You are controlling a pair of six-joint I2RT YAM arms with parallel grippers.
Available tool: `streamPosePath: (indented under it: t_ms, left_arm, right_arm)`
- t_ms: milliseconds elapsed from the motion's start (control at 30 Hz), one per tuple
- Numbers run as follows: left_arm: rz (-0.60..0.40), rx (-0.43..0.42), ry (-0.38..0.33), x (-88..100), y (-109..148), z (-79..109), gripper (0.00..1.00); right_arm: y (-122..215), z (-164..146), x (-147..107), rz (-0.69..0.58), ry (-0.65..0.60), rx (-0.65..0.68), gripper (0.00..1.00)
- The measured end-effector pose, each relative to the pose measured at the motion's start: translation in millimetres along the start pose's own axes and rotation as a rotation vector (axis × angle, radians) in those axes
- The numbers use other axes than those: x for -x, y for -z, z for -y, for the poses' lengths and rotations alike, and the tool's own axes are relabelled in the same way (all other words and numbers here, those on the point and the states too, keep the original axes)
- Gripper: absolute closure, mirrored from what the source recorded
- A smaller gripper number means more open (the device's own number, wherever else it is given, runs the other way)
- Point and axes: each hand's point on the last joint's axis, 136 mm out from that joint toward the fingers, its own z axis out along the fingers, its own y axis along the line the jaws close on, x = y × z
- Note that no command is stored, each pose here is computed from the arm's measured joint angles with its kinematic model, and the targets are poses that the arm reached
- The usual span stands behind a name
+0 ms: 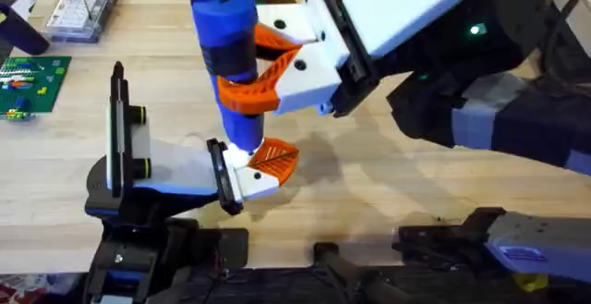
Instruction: Pick up the gripper from the table and insert it into the empty holder that is missing its gripper. Then pick up a screw, insert it into the mounting hole, and use the screwdriver to tighten it. Finally, clean up the table by picking up the vegetable and placing it into the bucket.
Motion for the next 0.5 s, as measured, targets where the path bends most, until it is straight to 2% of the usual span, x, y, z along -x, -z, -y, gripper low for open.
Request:
streamPosePath:
  t_ms: [500]
  left_arm:
    - [0.0,0.0,0.0,0.0,0,0.0,0.989]
  right_arm:
    - [0,6,-10,-0.009,-0.022,-0.008,0.975]
